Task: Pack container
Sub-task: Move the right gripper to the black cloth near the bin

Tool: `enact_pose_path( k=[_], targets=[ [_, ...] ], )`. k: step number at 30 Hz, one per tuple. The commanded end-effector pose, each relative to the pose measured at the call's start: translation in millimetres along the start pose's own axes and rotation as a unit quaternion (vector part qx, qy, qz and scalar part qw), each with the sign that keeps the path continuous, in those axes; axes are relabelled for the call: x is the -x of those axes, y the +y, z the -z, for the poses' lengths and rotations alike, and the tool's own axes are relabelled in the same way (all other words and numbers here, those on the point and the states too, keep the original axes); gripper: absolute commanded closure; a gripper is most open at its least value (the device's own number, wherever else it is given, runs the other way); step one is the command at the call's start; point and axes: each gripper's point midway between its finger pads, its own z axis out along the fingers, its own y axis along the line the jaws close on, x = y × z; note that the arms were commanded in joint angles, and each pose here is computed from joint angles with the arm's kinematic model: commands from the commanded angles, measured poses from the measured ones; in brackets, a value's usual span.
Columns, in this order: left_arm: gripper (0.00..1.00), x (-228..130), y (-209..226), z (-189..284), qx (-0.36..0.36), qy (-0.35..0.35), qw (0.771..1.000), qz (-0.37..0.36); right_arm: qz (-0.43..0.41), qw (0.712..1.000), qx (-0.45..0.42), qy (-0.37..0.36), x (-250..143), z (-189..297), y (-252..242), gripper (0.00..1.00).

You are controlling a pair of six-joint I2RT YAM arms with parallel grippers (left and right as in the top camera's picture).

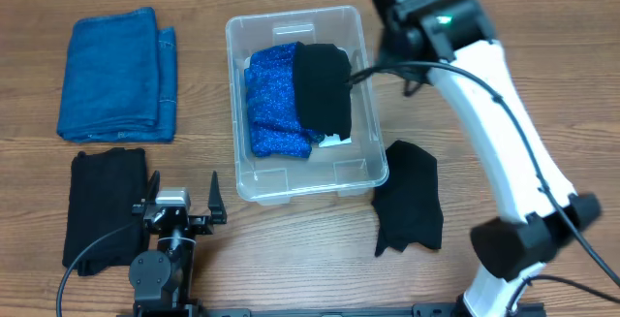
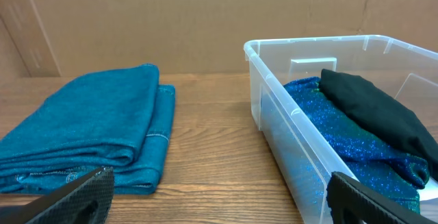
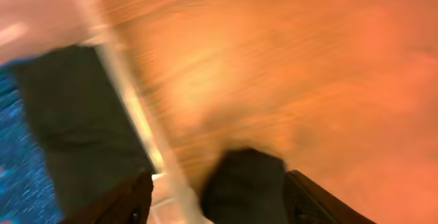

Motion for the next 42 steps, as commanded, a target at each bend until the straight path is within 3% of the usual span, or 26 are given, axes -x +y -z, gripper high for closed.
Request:
enact_pose_path(
  k=[1,5,13,19,26,42],
  targets=[
    [0.00,-0.1,1.5,0.2,0.003,-0.002,1.000,-0.009,-0.116,0.992,-0.043,-0.020,7.1,21.5,-46.9,0.37],
    [0.00,-0.1,1.5,0.2,0.003,-0.002,1.000,-0.009,-0.098,0.995,-0.030,0.020,-4.6,15.2,-51.0,0.46],
    [0.00,-0.1,1.5,0.2,0.003,-0.002,1.000,-0.009,-0.064,0.990,-0.070,0.101,-45.2,-21.3,-57.8,0.96],
    [0.00,-0.1,1.4,0.2,0.003,-0.002,1.000,-0.009,-0.114,0.973,-0.090,0.181,-80.4,-47.3,-67.1,0.96],
    [0.00,-0.1,1.4,0.2,0.003,-0.002,1.000,-0.009,-0.146,0.937,-0.032,0.317,-133.6,-51.6,-38.6,0.96],
    [0.00,-0.1,1.5,0.2,0.003,-0.002,1.000,-0.009,-0.239,0.898,-0.082,0.359,-164.1,-93.9,-61.0,0.96]
  ],
)
